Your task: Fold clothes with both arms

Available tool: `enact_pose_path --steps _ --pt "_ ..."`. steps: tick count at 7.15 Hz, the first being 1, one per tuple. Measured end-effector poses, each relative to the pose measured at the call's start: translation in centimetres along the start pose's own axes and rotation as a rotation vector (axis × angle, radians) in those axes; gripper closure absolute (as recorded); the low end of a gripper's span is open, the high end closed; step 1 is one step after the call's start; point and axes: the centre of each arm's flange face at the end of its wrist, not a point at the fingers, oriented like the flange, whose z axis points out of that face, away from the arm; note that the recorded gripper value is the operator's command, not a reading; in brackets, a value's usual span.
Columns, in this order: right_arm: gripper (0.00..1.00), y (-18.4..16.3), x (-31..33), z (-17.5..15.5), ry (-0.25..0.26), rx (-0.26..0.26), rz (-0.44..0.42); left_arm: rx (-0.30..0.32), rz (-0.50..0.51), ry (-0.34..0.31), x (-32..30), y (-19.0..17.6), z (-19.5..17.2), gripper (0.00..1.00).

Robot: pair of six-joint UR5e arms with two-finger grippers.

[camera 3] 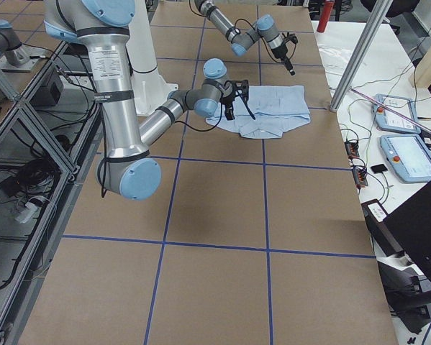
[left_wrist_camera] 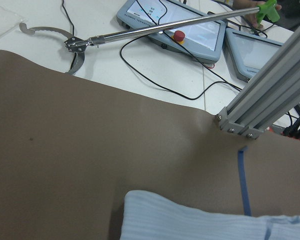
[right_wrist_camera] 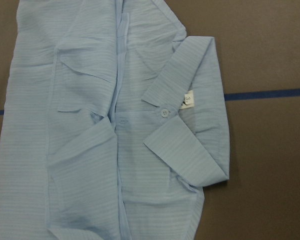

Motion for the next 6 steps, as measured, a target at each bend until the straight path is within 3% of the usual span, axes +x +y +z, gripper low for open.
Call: enact_pose_path --steps 3,6 --pt "0.0 -3.4 -9.6 5.3 0.145 0.02 -0.114 -0.096 0.01 0.081 -7.2 3.5 -8.8 0.0" --pt "0.0 -2.7 -18.0 13.2 0.242 0.068 -0.236 -0.117 0.01 0.087 -9.4 4.5 -11.1 0.0"
